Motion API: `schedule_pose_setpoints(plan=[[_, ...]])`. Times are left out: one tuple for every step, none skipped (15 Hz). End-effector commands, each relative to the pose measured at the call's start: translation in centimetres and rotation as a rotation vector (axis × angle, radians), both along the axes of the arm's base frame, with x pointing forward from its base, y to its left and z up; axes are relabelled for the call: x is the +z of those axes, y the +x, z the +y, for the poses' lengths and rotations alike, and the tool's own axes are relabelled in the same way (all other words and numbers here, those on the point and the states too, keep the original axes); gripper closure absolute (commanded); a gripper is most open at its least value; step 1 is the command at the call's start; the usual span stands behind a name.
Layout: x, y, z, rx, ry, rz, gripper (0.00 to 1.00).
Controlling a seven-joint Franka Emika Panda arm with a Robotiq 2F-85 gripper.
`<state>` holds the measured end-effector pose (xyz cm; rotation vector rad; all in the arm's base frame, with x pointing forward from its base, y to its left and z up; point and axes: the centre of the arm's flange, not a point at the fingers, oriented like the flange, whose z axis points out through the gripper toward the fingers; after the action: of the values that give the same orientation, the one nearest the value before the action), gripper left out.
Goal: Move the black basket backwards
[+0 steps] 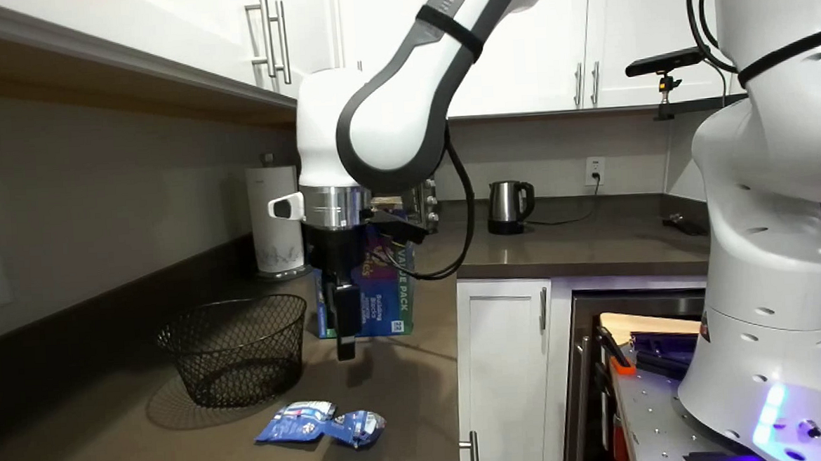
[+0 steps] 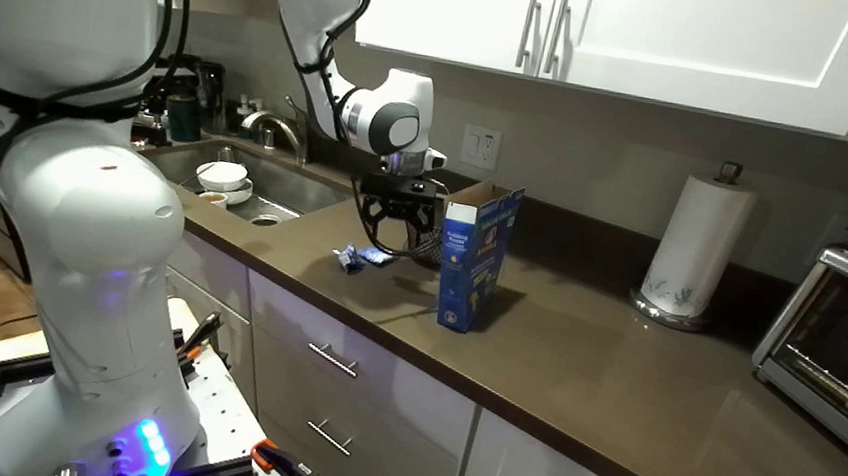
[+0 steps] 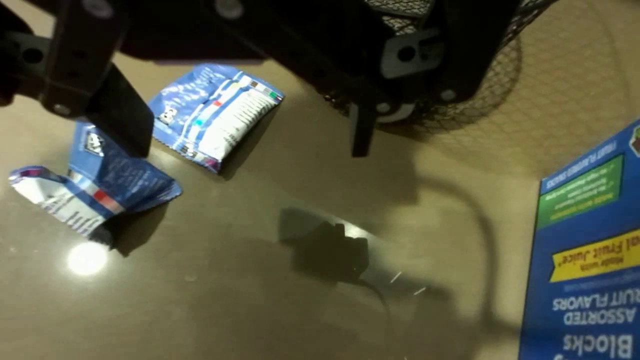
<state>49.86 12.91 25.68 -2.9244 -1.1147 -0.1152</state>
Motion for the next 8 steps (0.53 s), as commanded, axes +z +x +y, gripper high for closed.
schedule_pose_setpoints(plan=[[-0.8, 2.7, 0.3, 0.040, -0.031, -0.073, 0.00], [-0.6, 3.0, 0.5, 0.055, -0.033, -0.101, 0.00], [-0.4, 3.4, 0.8, 0.064, -0.031, -0.128, 0.00], [-0.2, 3.7, 1.1, 0.073, -0.035, -0.159, 0.00], [0.0, 4.0, 1.3, 0.079, -0.033, -0.184, 0.00], [0.2, 4.2, 1.6, 0.086, -0.033, -0.207, 0.00], [0.4, 4.5, 1.8, 0.091, -0.037, -0.229, 0.00], [0.5, 4.7, 2.1, 0.097, -0.040, -0.247, 0.00]])
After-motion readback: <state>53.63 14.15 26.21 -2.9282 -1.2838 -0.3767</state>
